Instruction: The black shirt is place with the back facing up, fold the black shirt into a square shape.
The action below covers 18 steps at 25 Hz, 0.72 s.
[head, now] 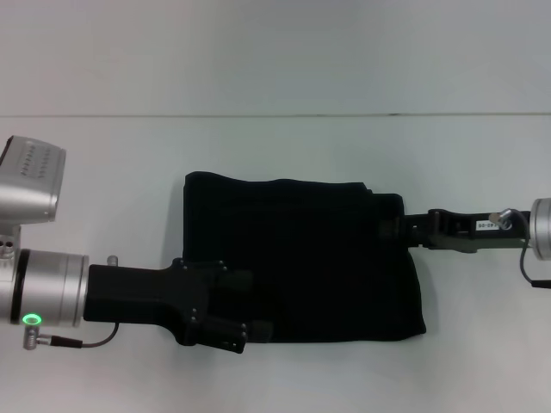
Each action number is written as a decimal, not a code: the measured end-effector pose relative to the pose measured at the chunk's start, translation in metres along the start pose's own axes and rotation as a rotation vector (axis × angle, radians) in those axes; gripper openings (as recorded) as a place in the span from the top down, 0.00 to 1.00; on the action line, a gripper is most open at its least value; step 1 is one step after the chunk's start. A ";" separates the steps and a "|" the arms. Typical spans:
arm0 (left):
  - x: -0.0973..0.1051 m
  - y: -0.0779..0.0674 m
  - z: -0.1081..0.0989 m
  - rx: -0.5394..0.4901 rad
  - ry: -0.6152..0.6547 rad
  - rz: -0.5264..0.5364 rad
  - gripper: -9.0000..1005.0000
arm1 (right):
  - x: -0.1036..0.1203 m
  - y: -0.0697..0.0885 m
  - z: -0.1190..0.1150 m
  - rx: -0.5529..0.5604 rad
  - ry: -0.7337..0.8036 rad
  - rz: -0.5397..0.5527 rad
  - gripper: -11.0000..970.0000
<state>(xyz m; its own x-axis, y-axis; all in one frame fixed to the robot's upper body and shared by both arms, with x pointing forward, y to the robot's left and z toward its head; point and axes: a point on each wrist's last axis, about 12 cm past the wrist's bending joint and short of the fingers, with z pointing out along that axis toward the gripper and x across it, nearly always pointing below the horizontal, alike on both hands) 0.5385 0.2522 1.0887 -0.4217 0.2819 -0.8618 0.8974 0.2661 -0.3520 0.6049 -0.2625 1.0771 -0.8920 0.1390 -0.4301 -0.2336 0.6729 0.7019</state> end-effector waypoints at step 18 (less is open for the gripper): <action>0.001 0.002 0.001 -0.022 0.001 -0.004 0.06 | 0.009 0.009 0.020 -0.010 0.002 -0.001 0.41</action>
<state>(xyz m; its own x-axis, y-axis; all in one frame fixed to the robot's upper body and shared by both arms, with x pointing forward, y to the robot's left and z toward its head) 0.5399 0.2526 1.0865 -0.4256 0.2813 -0.8601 0.8924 0.2878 -0.3475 0.6027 -0.2409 1.0679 -0.8927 0.1370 -0.4292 -0.2378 0.6659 0.7071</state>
